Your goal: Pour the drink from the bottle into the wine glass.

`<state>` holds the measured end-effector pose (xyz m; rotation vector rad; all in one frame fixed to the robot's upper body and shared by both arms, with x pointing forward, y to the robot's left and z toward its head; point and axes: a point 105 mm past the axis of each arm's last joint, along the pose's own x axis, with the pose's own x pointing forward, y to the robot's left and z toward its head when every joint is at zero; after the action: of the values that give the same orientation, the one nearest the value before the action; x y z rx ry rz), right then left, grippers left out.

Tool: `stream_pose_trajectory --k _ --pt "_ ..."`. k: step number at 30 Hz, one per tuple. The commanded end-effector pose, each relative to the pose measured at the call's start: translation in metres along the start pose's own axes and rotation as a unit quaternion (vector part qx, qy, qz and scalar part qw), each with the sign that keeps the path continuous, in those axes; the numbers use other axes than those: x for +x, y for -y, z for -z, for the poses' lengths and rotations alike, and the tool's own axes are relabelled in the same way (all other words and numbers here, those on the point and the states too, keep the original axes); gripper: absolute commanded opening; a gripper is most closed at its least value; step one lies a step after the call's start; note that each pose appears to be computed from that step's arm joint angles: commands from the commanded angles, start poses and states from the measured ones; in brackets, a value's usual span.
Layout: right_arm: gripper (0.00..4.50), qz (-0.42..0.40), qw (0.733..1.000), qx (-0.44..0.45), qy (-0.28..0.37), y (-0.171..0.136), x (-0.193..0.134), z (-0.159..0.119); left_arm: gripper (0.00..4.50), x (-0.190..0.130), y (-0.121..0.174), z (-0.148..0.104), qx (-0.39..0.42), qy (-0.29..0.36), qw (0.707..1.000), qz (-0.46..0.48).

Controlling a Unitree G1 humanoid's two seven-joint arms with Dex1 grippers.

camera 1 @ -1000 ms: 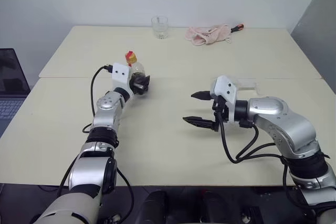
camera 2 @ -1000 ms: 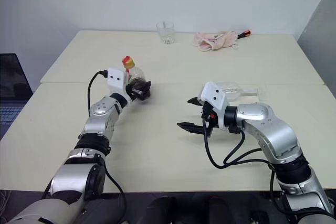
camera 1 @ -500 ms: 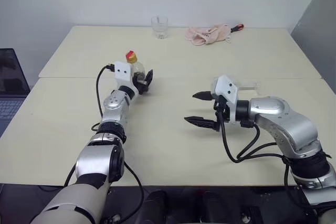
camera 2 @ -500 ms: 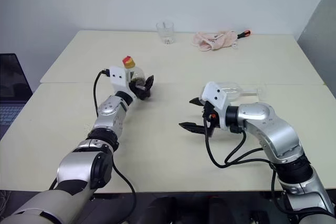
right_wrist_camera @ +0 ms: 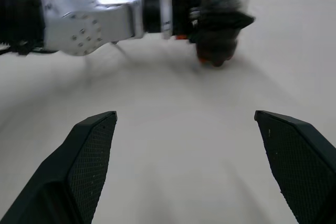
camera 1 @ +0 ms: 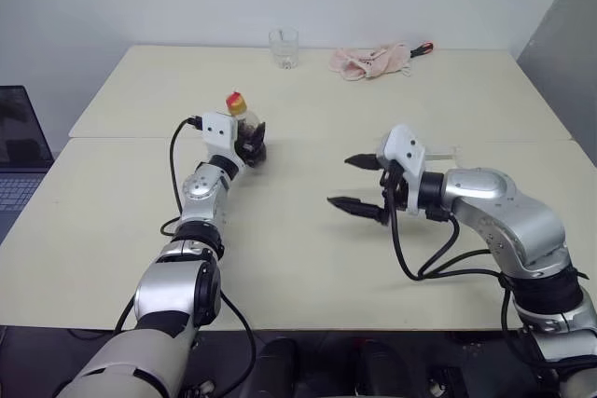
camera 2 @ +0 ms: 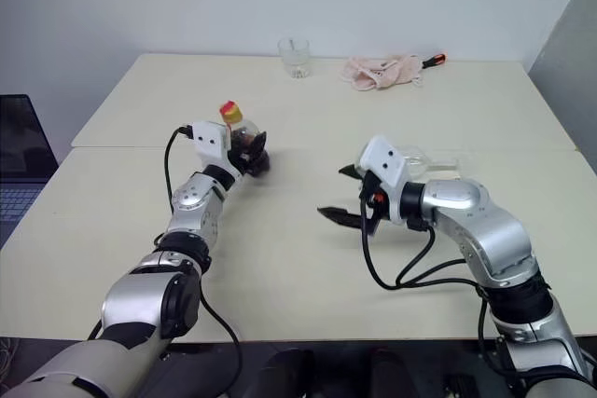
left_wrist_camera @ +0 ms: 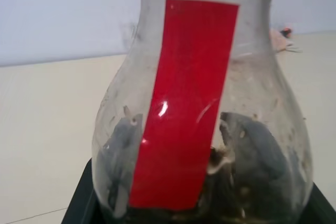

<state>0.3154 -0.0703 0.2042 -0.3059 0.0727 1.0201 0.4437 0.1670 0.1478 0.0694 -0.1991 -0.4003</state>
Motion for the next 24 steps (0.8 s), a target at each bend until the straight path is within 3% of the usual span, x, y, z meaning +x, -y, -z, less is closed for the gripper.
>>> stream_pose_trajectory --k 1,5,11,15,19,24 --pt "4.50 0.065 0.997 0.027 0.035 0.020 -0.021 -0.022 2.05 -0.005 0.049 -0.023 0.002 0.005 0.983 0.182" --pt "4.50 0.030 0.996 0.060 0.064 -0.002 -0.027 -0.036 2.00 -0.033 0.094 -0.039 -0.003 -0.013 0.943 0.334" --pt "4.50 0.019 0.996 0.066 0.064 -0.026 -0.015 -0.045 1.96 -0.040 0.117 -0.045 -0.005 -0.035 0.906 0.421" --pt "4.50 0.029 0.994 0.077 0.070 -0.035 -0.009 -0.048 1.95 -0.039 0.122 -0.046 0.003 -0.036 0.898 0.439" --pt "4.50 0.090 0.989 0.089 0.079 -0.024 -0.008 -0.048 1.95 -0.042 0.128 -0.041 0.021 -0.045 0.888 0.457" --pt "4.50 0.133 0.984 0.096 0.075 -0.018 -0.004 -0.048 1.91 -0.036 0.129 -0.033 0.053 -0.049 0.898 0.435"
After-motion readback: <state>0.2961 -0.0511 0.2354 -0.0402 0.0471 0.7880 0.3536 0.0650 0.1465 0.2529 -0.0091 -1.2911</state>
